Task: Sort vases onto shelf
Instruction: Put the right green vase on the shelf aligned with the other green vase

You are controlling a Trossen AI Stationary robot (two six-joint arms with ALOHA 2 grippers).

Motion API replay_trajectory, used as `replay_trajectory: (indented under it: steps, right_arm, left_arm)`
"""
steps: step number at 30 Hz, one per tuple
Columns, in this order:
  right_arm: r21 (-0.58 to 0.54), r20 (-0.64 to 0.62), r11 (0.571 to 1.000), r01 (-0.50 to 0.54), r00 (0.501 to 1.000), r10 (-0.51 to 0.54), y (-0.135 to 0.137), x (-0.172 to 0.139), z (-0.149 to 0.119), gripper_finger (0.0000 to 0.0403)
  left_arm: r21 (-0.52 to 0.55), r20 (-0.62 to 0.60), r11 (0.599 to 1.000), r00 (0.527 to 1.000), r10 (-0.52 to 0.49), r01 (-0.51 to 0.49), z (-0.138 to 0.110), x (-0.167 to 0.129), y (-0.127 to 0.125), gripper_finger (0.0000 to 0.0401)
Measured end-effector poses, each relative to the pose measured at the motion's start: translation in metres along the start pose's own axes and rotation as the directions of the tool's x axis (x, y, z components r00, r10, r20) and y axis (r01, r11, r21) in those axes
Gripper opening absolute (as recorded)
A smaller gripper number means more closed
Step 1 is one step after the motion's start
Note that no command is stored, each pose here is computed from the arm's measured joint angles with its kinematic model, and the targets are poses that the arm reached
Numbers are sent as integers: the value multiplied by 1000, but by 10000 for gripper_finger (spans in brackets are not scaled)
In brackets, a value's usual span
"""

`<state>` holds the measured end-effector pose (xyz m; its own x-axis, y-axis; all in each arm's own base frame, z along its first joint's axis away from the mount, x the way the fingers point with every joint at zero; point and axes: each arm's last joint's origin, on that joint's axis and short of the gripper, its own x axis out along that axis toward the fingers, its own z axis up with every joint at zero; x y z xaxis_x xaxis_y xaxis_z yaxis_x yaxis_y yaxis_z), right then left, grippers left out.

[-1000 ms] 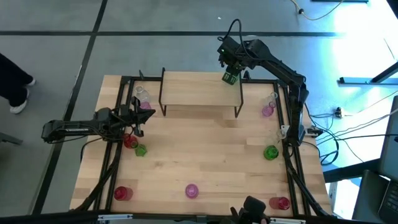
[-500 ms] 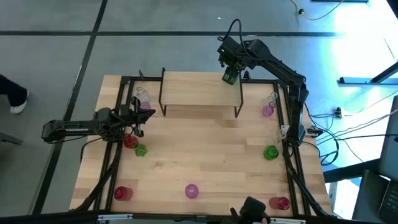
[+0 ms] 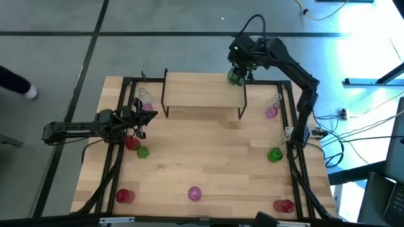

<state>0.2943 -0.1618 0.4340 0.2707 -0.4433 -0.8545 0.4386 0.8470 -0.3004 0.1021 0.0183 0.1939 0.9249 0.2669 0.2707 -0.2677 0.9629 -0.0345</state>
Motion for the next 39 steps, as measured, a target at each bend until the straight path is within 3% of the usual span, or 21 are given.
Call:
replay_trajectory:
  steps: [15,23,32,39]
  right_arm:
    - [-5,265,979,-203,944,197,46,-111,-46,184]
    - [-5,341,949,-315,891,298,65,-148,-71,184]
    - [-35,356,914,-404,850,389,91,-169,-87,184]
    - [-45,196,920,-389,900,390,120,-144,-113,184]
  left_arm:
    - [-1,1,1000,1000,-8,8,0,0,0,0]
    - [-1,1,1000,1000,-7,7,0,0,0,0]
    - [-2,0,1000,1000,-7,7,0,0,0,0]
    - [-2,-5,1000,1000,-7,7,-1,0,0,0]
